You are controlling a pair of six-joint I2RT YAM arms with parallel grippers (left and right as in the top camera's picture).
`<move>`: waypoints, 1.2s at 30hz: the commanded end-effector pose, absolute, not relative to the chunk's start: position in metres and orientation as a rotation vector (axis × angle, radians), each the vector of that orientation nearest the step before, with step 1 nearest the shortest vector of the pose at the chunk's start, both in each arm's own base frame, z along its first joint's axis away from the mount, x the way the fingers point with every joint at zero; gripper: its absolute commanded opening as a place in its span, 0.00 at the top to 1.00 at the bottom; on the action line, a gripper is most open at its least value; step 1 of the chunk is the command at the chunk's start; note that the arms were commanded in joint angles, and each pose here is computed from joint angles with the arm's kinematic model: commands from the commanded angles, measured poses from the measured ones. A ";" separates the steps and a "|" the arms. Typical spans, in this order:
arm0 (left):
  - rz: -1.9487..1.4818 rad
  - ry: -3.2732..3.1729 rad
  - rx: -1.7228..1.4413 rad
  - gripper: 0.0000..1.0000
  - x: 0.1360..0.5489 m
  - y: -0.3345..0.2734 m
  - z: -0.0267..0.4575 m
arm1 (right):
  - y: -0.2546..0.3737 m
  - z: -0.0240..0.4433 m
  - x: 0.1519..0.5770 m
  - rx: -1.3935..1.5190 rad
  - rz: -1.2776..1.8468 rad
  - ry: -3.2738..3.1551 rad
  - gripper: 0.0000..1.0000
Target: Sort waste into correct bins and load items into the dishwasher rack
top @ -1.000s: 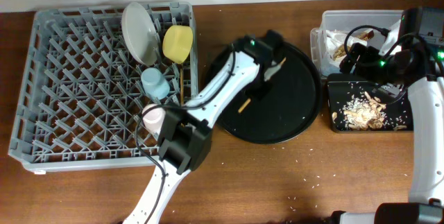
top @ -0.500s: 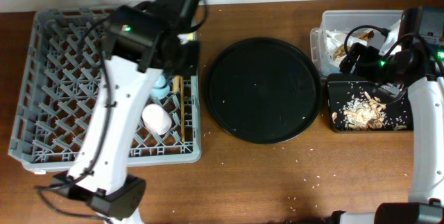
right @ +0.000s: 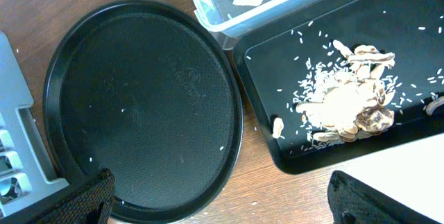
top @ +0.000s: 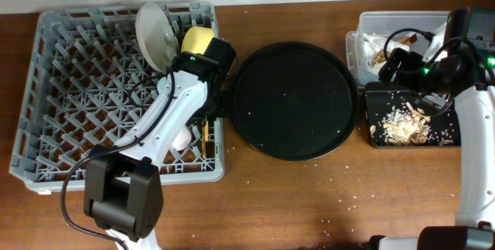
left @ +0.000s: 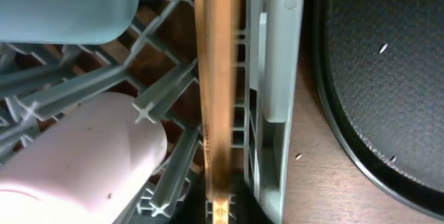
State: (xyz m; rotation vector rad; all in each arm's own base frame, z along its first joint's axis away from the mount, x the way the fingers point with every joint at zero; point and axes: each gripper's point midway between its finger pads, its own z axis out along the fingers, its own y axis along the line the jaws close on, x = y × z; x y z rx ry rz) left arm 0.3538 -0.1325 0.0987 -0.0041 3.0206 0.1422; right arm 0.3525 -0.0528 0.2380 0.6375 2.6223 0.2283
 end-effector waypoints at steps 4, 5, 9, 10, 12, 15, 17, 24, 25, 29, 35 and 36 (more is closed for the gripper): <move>0.132 3.021 -0.017 0.62 0.353 -0.132 0.099 | -0.056 0.238 0.353 0.654 0.217 2.616 0.02; 0.131 3.020 -0.017 0.62 0.352 -0.132 0.100 | -0.056 0.238 0.353 0.654 0.217 2.616 0.02; 0.058 2.913 -0.030 0.62 0.355 -0.132 0.163 | -0.056 0.238 0.353 0.654 0.217 2.616 0.02; 0.036 2.870 -0.034 0.62 0.355 -0.131 0.181 | -0.056 0.238 0.353 0.654 0.217 2.616 0.01; 0.009 2.721 -0.057 0.62 0.348 -0.120 0.238 | -0.056 0.238 0.353 0.654 0.217 2.616 0.01; -0.042 2.541 -0.091 0.52 0.313 -0.097 0.305 | -0.056 0.238 0.353 0.654 0.217 2.616 0.01; -0.085 2.454 -0.104 0.01 0.281 -0.082 0.338 | -0.056 0.238 0.353 0.654 0.217 2.616 0.01; -0.064 2.489 -0.100 0.01 0.178 -0.036 0.350 | -0.056 0.238 0.353 0.654 0.217 2.616 0.02; -0.058 2.499 -0.098 0.01 0.168 -0.032 0.349 | -0.056 0.238 0.353 0.654 0.217 2.616 0.01; -0.048 2.449 -0.069 0.01 0.157 -0.024 0.355 | -0.056 0.238 0.353 0.654 0.217 2.616 0.01; 0.239 2.271 -0.264 0.01 0.201 0.018 0.307 | -0.056 0.238 0.353 0.654 0.217 2.616 0.02; 0.232 2.214 -0.272 0.01 0.212 0.019 0.295 | -0.056 0.238 0.353 0.654 0.217 2.616 0.02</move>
